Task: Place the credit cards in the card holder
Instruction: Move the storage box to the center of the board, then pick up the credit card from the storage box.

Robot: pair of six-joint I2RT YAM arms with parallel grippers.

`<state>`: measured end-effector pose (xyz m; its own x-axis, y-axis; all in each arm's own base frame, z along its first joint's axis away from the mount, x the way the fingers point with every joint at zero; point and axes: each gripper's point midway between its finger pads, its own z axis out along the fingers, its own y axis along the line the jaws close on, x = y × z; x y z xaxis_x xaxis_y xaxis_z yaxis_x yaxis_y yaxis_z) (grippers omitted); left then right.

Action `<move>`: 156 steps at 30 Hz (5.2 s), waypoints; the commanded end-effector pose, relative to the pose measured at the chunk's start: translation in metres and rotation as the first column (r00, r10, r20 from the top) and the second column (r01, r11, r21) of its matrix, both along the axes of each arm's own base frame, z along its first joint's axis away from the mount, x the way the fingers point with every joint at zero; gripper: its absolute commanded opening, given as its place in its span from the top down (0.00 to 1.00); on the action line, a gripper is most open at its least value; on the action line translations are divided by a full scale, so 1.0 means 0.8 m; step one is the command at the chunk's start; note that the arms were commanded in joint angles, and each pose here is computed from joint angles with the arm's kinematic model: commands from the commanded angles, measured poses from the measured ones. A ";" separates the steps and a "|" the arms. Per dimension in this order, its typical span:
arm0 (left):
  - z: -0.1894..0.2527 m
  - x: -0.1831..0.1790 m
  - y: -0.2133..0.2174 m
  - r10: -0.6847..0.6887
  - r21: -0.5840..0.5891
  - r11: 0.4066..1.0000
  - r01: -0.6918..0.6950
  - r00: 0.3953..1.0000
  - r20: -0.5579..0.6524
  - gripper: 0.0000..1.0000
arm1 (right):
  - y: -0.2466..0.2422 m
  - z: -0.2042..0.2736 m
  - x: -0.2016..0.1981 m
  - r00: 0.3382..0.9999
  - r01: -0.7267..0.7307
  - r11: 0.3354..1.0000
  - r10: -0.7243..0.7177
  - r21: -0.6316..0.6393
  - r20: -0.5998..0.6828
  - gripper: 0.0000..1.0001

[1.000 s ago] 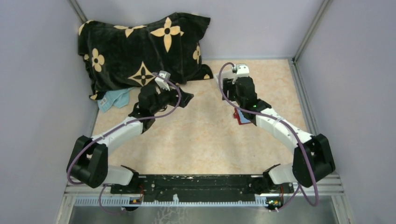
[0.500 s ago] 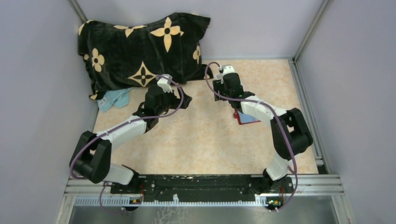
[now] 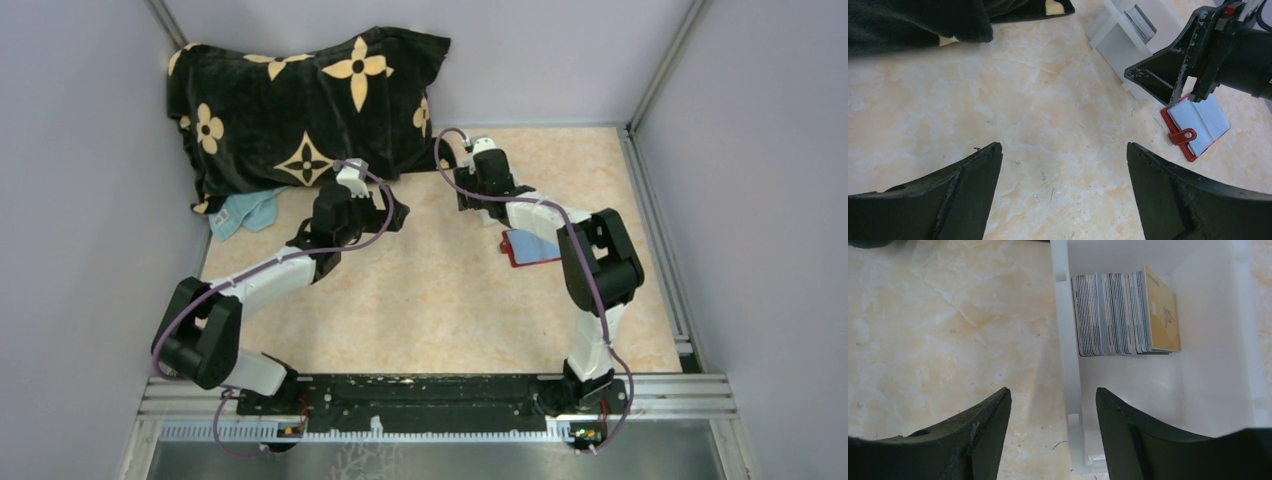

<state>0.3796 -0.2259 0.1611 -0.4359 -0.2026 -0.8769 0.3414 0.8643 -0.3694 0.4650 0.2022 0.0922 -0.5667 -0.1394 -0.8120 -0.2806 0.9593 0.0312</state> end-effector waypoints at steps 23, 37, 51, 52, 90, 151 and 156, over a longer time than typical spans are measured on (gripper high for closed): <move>-0.005 -0.009 0.048 0.219 0.009 0.976 -0.219 0.974 -0.054 0.01 | 0.072 0.018 -0.029 0.960 -0.269 0.962 0.272 -0.050 0.073 0.95; -0.027 -0.069 0.111 0.378 0.042 0.926 -0.375 0.917 -0.129 0.00 | 0.200 0.013 -0.146 0.871 -0.483 0.874 0.485 -0.047 0.075 0.98; -0.027 -0.091 0.121 0.401 -0.066 0.909 -0.412 0.906 -0.135 0.01 | 0.265 0.021 -0.213 0.816 -0.573 0.819 0.572 -0.012 0.083 0.89; -0.027 -0.093 0.119 0.401 -0.076 0.907 -0.414 0.904 -0.150 0.01 | 0.265 0.023 -0.213 0.816 -0.574 0.819 0.572 -0.010 0.086 0.87; -0.113 -0.135 0.121 0.396 0.020 0.910 -0.414 0.852 -0.342 0.52 | 0.273 0.075 -0.120 0.782 -0.622 0.772 0.609 0.130 0.128 0.47; -0.135 -0.097 0.049 0.322 0.003 0.937 -0.349 0.859 -0.398 0.39 | 0.288 0.070 -0.141 0.777 -0.612 0.735 0.628 0.290 0.047 0.67; -0.138 -0.098 0.050 0.327 0.008 0.936 -0.353 0.856 -0.402 0.39 | 0.291 0.074 -0.145 0.771 -0.618 0.726 0.635 0.301 0.051 0.68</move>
<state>0.2966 -0.1832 0.0410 -0.6587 -0.4309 -0.6168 -0.1560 0.8801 -0.4483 0.3608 0.4171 0.0959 -0.5277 -0.3052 -0.7927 -0.7654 0.5756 0.2879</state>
